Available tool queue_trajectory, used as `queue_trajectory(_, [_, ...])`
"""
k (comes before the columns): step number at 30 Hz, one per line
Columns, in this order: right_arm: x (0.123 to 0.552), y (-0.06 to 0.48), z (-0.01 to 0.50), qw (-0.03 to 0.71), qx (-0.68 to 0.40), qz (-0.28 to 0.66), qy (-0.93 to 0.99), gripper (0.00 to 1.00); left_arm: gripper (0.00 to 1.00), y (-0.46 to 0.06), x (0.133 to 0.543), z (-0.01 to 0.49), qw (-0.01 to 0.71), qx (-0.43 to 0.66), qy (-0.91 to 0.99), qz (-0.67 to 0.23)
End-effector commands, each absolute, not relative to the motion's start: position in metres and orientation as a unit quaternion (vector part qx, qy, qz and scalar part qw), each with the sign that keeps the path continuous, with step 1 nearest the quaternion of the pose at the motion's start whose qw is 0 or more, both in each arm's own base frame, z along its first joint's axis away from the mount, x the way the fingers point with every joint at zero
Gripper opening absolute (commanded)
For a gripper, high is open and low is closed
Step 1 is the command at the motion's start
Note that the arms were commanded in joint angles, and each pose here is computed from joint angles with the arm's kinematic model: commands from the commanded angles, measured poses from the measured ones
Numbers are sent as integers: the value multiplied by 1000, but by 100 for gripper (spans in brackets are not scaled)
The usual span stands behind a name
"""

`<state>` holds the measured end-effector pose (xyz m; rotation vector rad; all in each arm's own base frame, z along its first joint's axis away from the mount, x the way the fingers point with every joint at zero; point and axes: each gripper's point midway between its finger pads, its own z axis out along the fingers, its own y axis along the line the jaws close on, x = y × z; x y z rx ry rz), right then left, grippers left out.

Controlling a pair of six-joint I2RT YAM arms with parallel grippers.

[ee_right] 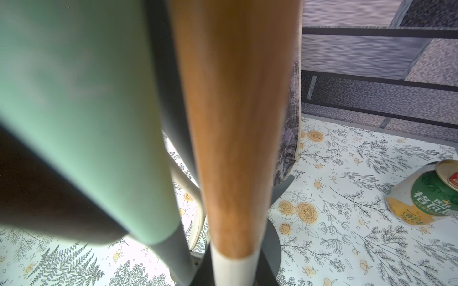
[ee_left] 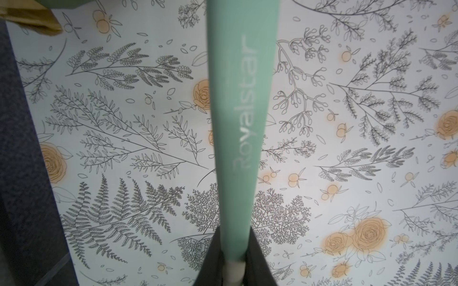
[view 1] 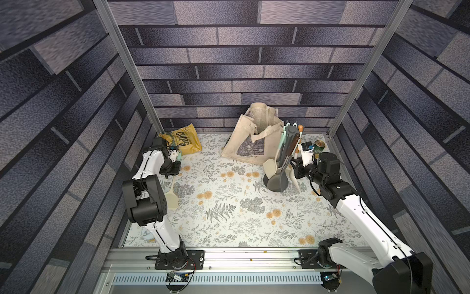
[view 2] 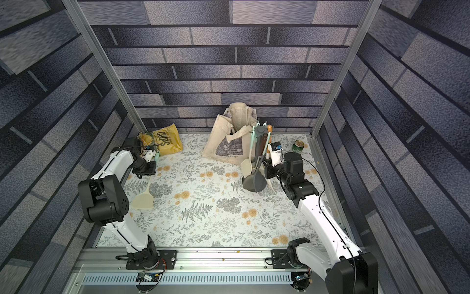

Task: Take the spatula off the kitchen utensil rack
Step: Place the spatula at the center of the board.

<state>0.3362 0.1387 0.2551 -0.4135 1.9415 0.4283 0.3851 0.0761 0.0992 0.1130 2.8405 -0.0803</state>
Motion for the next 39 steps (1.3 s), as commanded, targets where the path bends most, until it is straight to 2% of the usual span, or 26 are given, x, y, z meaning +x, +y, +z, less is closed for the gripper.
queue_trajectory(1, [331,140,254,526,-171,187,812,9,0,77,379,87,126,62,990,-10])
queue_trajectory(39, [333,140,246,514,-171,182,821,9,0,95,377,23,47,73,995,40])
